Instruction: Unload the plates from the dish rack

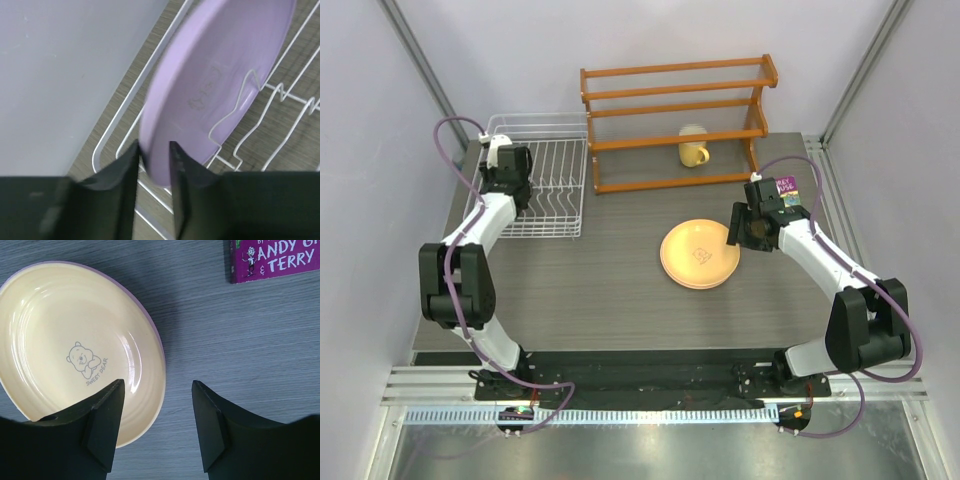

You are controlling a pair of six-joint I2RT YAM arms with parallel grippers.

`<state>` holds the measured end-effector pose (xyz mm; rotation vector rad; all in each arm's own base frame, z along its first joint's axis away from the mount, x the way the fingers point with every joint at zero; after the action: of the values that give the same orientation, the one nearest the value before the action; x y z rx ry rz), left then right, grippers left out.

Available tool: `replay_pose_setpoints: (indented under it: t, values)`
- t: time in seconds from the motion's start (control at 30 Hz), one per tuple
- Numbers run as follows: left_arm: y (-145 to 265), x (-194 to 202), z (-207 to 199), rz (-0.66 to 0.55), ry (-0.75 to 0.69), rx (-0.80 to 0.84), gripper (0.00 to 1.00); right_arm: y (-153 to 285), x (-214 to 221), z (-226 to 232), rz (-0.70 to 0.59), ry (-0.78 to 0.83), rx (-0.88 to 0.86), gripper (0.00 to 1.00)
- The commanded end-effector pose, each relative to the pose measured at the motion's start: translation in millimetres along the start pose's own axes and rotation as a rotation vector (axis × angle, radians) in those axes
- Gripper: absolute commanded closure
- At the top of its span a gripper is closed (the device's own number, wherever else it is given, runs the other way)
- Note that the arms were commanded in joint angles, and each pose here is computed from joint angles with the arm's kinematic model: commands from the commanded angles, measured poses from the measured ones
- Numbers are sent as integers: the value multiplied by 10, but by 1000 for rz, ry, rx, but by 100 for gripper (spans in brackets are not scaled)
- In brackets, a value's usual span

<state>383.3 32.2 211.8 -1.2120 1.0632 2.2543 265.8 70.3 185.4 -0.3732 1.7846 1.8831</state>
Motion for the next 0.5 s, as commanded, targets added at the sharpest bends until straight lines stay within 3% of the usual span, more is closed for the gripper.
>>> replay_pose_setpoints:
  t: [0.0,0.1,0.47]
  values:
    - [37,-251,36,-71,96,2,86,28,-95,32,-35,-6,-23,38]
    - [64,-272,54,-76,104,6,100,24,-86,30,-35,-6,-25,39]
    - [279,-419,90,-133,83,-34,100,-17,-32,5,-23,-1,-16,39]
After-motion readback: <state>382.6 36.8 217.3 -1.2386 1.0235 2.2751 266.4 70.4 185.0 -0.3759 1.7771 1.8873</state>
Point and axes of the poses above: each gripper's point midway between its finger pads, its own y axis back along the fingers, its own z axis along the line the jaws close on, x = y × z, the point moved 10 cm from there along y, back along the fingers, and after that the axes turned 1 degree about y, right-handed, at the moved point
